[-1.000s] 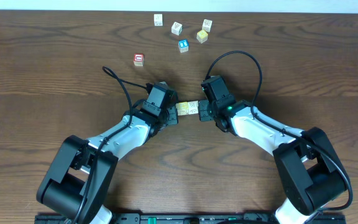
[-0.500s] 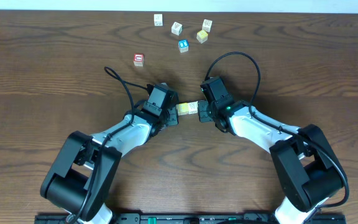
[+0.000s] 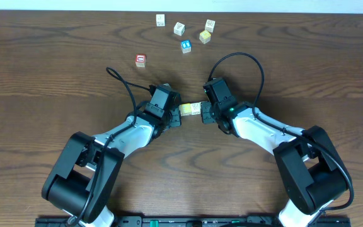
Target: Lift 4 blocks
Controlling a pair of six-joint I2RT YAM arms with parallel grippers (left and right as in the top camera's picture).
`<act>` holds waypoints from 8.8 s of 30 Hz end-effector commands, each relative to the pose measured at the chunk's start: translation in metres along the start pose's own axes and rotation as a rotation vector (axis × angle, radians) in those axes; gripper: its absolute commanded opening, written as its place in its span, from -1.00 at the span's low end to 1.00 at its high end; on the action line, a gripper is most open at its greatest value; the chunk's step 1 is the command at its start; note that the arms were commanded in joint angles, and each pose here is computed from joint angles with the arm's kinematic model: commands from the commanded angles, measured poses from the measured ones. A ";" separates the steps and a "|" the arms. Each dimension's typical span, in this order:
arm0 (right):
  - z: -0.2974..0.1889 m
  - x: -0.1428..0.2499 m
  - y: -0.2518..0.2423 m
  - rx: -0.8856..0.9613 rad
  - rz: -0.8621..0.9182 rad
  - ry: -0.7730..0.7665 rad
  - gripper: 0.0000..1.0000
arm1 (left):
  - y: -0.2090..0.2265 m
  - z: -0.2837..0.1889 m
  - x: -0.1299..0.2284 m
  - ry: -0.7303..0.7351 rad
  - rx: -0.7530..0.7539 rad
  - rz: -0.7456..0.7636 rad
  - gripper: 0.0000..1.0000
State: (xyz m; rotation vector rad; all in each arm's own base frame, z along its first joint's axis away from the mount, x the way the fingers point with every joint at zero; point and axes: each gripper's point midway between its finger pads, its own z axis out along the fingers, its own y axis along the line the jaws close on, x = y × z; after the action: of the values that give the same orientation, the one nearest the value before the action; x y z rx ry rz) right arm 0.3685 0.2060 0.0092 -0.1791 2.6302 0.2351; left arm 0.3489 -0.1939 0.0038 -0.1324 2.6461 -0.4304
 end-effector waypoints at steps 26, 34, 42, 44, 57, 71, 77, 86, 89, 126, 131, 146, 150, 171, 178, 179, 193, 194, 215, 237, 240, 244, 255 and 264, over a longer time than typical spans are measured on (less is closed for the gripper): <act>-0.014 0.028 0.097 -0.351 -0.097 0.109 -0.97 | -0.083 -0.012 0.027 0.116 0.305 0.082 -0.86; -0.014 0.028 0.097 -0.351 -0.097 0.109 -0.97 | -0.083 -0.012 0.027 0.116 0.305 0.082 -0.86; -0.010 0.031 0.095 -0.340 -0.096 0.116 -0.98 | -0.083 -0.012 0.027 0.116 0.306 0.082 -0.86; -0.005 0.035 0.094 -0.333 -0.094 0.131 -0.97 | -0.083 -0.012 0.027 0.116 0.305 0.082 -0.85; 0.001 0.039 0.092 -0.327 -0.094 0.143 -0.98 | -0.083 -0.012 0.027 0.118 0.304 0.082 -0.85; 0.001 0.040 0.091 -0.323 -0.104 0.144 -0.97 | -0.081 -0.011 0.028 0.120 0.296 0.096 -0.86; 0.001 0.041 0.091 -0.321 -0.104 0.147 -0.98 | -0.074 -0.009 0.028 0.112 0.257 0.096 -0.86; 0.002 0.041 0.090 -0.321 -0.104 0.148 -0.98 | -0.068 -0.008 0.029 0.115 0.231 0.111 -0.86; 0.001 0.041 0.090 -0.321 -0.104 0.147 -0.97 | -0.066 -0.008 0.028 0.114 0.228 0.106 -0.85; 0.002 0.041 0.090 -0.322 -0.111 0.146 -0.98 | -0.019 -0.004 0.016 0.100 0.072 0.066 -0.86; 0.002 0.041 0.090 -0.322 -0.111 0.146 -0.97 | -0.018 -0.004 0.015 0.097 0.069 0.078 -0.86; 0.001 0.041 0.090 -0.322 -0.111 0.146 -0.97 | -0.012 -0.003 0.011 0.075 0.035 0.101 -0.86; 0.002 0.041 0.090 -0.322 -0.112 0.146 -0.98 | -0.007 -0.003 0.010 0.066 0.004 0.107 -0.85; 0.002 0.041 0.090 -0.322 -0.119 0.145 -0.98 | -0.010 -0.017 -0.008 0.012 -0.017 0.164 -0.86; 0.002 0.041 0.090 -0.322 -0.118 0.144 -0.97 | -0.005 -0.019 -0.007 0.013 -0.045 0.164 -0.86; 0.002 0.040 0.091 -0.322 -0.119 0.144 -0.97 | -0.004 -0.019 -0.008 0.010 -0.051 0.164 -0.86; 0.002 0.041 0.090 -0.322 -0.119 0.145 -0.98 | -0.005 -0.019 -0.010 0.002 -0.049 0.163 -0.86; 0.002 0.041 0.090 -0.322 -0.118 0.145 -0.97 | -0.005 -0.019 -0.010 0.002 -0.049 0.163 -0.86; 0.002 0.041 0.090 -0.322 -0.122 0.144 -0.97 | -0.005 -0.019 -0.010 0.000 -0.050 0.164 -0.86; 0.002 0.040 0.090 -0.321 -0.122 0.143 -0.97 | 0.002 -0.023 -0.020 -0.048 -0.102 0.175 -0.86; 0.003 0.039 0.086 -0.297 -0.121 0.133 -0.98 | -0.001 -0.023 -0.018 -0.045 -0.097 0.183 -0.86; 0.004 0.037 0.083 -0.291 -0.114 0.131 -0.98 | -0.009 -0.022 -0.012 -0.038 -0.086 0.206 -0.86; 0.005 0.038 0.075 -0.276 -0.101 0.148 -0.98 | -0.025 -0.021 0.002 -0.028 -0.060 0.248 -0.85; 0.005 0.039 0.075 -0.274 -0.100 0.150 -0.98 | -0.026 -0.021 0.002 -0.035 -0.053 0.192 -0.85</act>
State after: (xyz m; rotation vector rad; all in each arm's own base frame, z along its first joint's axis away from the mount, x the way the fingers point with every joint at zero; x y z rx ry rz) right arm 0.3525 0.2354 -0.0006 -0.2809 2.6720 0.3230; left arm 0.3457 -0.1555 0.0118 0.0076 2.6174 -0.0110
